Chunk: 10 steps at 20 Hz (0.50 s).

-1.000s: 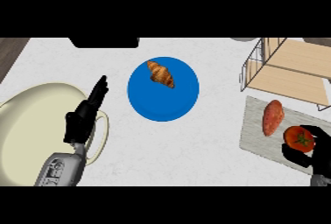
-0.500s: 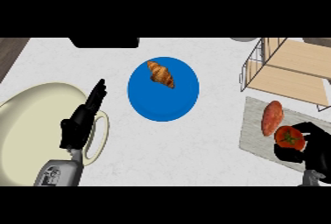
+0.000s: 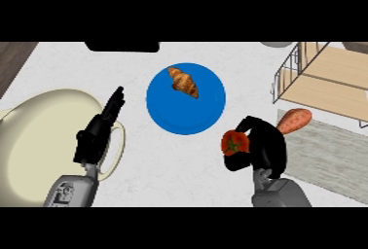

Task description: Pick the tomato from the placemat and place it in the tiered shelf

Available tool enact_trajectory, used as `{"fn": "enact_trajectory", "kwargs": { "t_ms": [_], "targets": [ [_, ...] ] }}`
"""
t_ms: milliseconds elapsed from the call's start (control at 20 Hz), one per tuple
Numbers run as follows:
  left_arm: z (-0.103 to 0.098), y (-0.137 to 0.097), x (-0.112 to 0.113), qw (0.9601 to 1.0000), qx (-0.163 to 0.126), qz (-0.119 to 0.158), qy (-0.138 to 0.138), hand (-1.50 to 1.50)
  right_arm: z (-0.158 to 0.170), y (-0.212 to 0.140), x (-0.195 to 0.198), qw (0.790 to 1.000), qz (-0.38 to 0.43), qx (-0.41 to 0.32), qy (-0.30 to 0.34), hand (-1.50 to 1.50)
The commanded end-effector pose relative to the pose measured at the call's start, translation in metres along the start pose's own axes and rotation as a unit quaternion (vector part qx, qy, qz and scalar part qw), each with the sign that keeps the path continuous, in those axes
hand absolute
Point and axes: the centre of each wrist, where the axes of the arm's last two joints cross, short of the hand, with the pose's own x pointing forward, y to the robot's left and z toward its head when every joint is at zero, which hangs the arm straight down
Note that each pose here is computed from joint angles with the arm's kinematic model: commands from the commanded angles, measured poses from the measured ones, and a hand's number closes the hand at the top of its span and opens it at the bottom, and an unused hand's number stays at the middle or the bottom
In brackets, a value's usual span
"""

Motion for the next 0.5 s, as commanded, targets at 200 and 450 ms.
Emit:
{"fn": "enact_trajectory", "kwargs": {
  "t_ms": [200, 450],
  "targets": [
    [0.008, 0.003, -0.008, 0.9999, 0.006, -0.001, 0.009, 0.0, 0.053, -0.032, 0.072, 0.982, -0.153, -0.063, -0.09, 1.5],
    [0.01, -0.001, -0.006, 1.0, 0.0, 0.005, 0.006, 0.0, 0.077, -0.073, 0.096, 0.974, -0.171, -0.124, -0.086, 1.5]
  ]
}}
